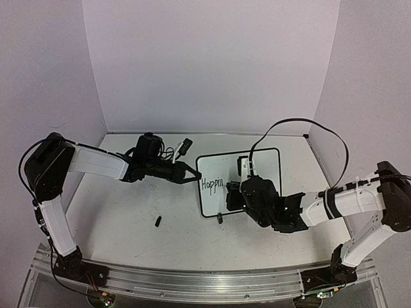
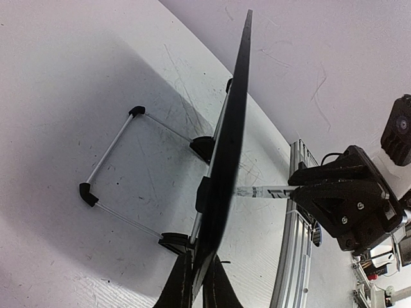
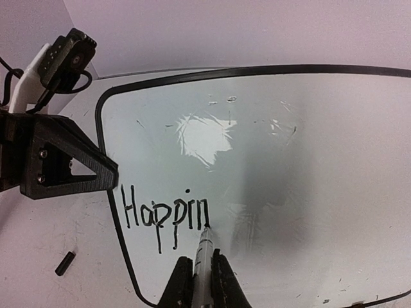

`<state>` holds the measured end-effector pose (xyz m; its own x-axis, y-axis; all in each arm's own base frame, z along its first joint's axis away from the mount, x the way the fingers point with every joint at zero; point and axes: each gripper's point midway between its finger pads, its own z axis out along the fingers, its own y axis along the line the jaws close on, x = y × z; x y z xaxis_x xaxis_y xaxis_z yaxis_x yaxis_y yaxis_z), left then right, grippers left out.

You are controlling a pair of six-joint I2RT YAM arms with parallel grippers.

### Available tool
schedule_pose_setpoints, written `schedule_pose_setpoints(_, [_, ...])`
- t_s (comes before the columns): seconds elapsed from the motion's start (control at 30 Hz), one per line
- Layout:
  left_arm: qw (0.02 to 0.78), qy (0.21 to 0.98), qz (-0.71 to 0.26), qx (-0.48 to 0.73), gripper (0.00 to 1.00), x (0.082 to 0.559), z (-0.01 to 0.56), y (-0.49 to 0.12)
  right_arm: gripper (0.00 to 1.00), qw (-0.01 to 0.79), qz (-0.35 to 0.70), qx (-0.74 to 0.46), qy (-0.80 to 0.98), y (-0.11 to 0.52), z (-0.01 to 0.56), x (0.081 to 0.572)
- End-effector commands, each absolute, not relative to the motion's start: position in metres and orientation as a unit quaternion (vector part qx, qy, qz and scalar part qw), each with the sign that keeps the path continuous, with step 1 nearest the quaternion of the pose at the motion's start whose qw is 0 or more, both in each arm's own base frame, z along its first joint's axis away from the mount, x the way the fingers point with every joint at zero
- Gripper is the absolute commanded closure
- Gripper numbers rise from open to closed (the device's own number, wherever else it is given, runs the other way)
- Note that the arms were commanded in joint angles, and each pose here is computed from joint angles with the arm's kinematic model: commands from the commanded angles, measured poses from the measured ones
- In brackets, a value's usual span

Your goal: Write a sentence on the whiteboard

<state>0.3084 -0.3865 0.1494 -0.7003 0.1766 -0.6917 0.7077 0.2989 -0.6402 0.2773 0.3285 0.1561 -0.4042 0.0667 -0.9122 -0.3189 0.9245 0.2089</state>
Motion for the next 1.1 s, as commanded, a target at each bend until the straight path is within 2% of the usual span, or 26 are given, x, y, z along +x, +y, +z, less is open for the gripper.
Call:
schedule_pose_setpoints(0.0, [0.247,0.764,-0.523,0.287,1.00,0.300,0.158,-0.385,1.00,0.540,0.175,-0.076,0.820,0.325,0.160,0.278])
schedule_pose_setpoints(0.23, [0.247,0.763,-0.524,0.288,1.00,0.300,0.160,-0.385,1.00,0.555,0.221,-0.065,0.799,0.324,0.190,0.276])
schedule_pose_setpoints(1.07, [0.248,0.760,-0.526,0.290,1.00,0.299,0.162,-0.385,1.00,0.553,0.197,-0.071,0.807,0.327,0.174,0.290])
